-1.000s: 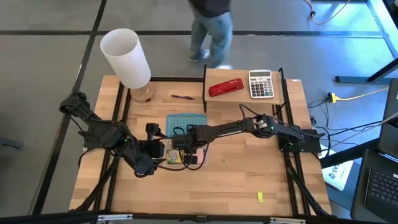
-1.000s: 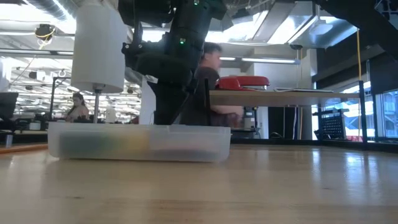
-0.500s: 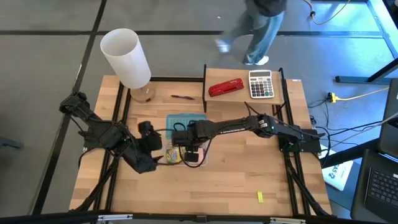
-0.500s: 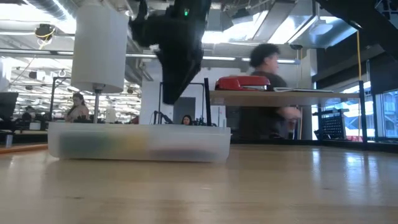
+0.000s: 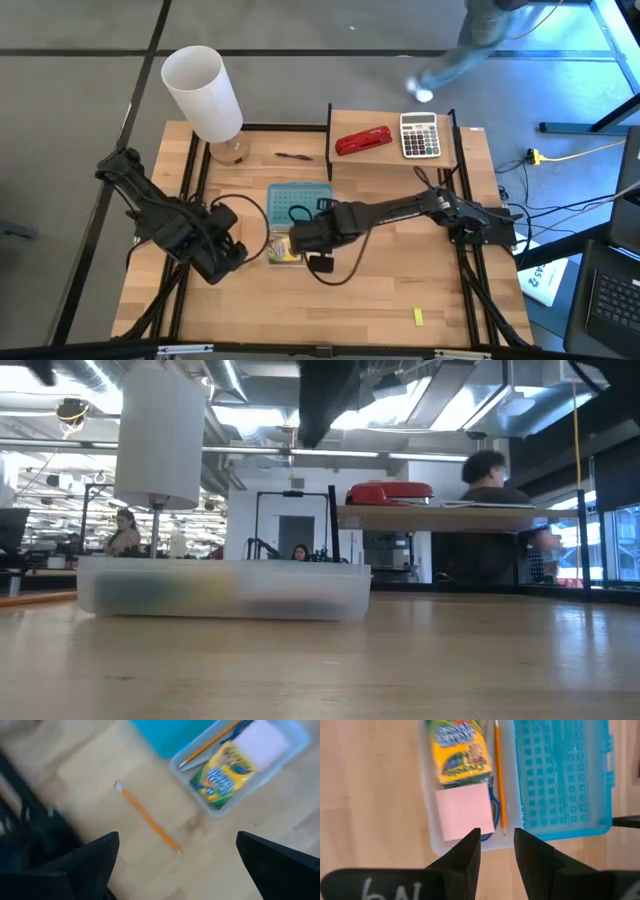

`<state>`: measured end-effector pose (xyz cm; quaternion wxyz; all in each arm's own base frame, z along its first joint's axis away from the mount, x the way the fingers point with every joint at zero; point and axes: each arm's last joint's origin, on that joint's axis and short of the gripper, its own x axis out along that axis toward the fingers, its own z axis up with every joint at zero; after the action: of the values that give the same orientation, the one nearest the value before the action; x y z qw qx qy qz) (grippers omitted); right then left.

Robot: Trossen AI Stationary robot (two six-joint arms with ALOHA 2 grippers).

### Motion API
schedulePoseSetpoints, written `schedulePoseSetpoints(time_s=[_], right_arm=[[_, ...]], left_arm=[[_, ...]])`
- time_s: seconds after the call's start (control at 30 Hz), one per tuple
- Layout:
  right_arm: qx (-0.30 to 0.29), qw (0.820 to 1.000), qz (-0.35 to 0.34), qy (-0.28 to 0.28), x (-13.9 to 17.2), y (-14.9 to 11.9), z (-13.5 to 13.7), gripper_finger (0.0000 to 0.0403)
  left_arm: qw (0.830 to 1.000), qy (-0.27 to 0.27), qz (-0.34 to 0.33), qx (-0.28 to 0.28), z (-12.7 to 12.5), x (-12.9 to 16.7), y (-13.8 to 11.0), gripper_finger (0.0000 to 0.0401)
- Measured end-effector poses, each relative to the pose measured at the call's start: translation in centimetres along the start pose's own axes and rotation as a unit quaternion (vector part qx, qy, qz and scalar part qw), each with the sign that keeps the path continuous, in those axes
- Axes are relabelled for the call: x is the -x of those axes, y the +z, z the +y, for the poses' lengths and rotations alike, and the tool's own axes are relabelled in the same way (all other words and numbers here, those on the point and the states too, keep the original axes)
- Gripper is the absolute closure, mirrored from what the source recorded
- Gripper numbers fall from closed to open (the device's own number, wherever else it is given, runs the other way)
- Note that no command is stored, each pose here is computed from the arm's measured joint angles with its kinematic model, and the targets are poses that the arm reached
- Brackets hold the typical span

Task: Pack school essentials
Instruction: Put the yellow pencil into the blue supply box

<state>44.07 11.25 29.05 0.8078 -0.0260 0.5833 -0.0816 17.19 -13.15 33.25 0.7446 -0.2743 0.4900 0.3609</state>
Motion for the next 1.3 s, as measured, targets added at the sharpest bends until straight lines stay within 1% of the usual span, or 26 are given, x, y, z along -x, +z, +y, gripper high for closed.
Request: schedulePoseSetpoints(time_s=[0.1,0.2,0.27,0.33,0.47,0.57,0.7,0.83,0.93,1.3], right_arm=[[0.004,1.000,-0.027,0.010,2.2,-0.4,0.5,0.0283],[0.001,0.998,-0.059,0.023,4.0,-0.5,0.6,0.0283],[0.002,0.996,-0.080,0.031,5.2,-0.6,0.8,0.0283],[0.003,0.994,-0.101,0.039,6.2,-0.7,0.9,0.0283],[0.005,0.991,-0.124,0.051,7.9,-1.0,1.0,0.0283],[0.003,0.989,-0.138,0.049,9.1,-1.4,0.8,0.0283],[0.005,0.987,-0.152,0.045,10.2,-1.8,0.9,0.0283],[0.011,0.986,-0.159,0.049,10.6,-2.0,1.3,0.0283],[0.010,0.985,-0.164,0.051,10.8,-2.0,1.4,0.0283],[0.005,0.984,-0.172,0.050,10.8,-1.9,1.4,0.0283]], left_arm=[[0.996,0.041,0.031,0.070,0.4,-1.8,-0.7,0.0005],[0.985,0.083,0.062,0.136,0.8,-3.4,-1.2,0.0005],[0.980,0.086,0.075,0.162,0.7,-4.2,-1.5,0.0005],[0.979,0.073,0.082,0.173,0.4,-5.2,-1.6,0.0005],[0.979,0.022,0.087,0.186,-0.6,-6.9,-1.4,0.0005],[0.976,0.010,0.086,0.200,-0.8,-8.5,-1.2,0.0005],[0.972,0.022,0.094,0.213,-0.1,-11.2,-1.7,0.0005],[0.965,0.039,0.105,0.238,0.8,-13.4,-2.2,0.0005],[0.962,0.040,0.105,0.248,1.2,-14.6,-2.3,0.0005],[0.952,0.084,0.096,0.278,3.0,-16.9,-2.0,0.0005]])
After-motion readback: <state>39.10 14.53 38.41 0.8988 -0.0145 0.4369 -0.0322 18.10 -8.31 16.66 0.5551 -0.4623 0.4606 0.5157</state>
